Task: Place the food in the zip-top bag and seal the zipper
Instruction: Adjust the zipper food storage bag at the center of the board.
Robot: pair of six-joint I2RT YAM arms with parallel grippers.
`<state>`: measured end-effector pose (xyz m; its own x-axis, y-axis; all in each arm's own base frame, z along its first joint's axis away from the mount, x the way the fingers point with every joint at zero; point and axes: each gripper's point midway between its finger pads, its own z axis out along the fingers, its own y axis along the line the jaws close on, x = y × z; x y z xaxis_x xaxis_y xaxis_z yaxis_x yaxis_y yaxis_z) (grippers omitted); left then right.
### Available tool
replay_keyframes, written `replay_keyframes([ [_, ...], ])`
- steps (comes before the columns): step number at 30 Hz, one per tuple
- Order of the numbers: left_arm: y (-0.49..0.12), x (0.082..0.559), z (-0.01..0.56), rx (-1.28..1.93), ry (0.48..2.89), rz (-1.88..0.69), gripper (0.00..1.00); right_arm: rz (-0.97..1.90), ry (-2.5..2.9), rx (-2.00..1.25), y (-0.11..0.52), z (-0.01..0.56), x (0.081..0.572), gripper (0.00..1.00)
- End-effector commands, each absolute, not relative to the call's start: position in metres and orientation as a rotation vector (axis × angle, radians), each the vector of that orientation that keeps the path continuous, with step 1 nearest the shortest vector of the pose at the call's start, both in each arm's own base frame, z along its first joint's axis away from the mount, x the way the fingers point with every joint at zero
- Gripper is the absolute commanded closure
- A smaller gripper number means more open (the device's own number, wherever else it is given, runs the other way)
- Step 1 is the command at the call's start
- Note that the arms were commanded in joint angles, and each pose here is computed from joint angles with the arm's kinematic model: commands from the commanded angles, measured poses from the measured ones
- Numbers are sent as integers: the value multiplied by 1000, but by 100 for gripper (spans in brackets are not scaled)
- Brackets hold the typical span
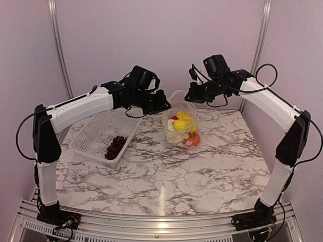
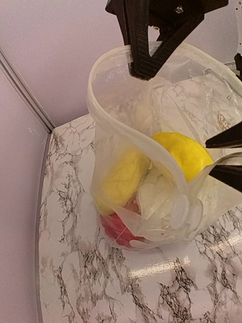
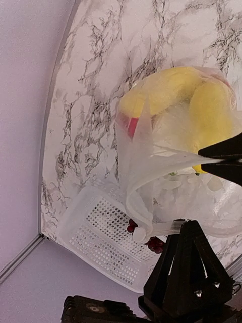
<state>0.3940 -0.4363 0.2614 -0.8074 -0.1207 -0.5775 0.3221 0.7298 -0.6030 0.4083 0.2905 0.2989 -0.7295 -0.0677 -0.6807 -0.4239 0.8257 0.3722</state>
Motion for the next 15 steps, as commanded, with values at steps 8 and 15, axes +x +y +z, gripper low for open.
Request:
replay_keyframes([
  [8, -387, 404, 280, 218, 2338, -766, 33, 690, 2337, -369, 296, 282, 411, 100],
  [15, -297, 388, 285, 207, 2326, -530, 1, 749, 2359, -382, 304, 272, 408, 100],
])
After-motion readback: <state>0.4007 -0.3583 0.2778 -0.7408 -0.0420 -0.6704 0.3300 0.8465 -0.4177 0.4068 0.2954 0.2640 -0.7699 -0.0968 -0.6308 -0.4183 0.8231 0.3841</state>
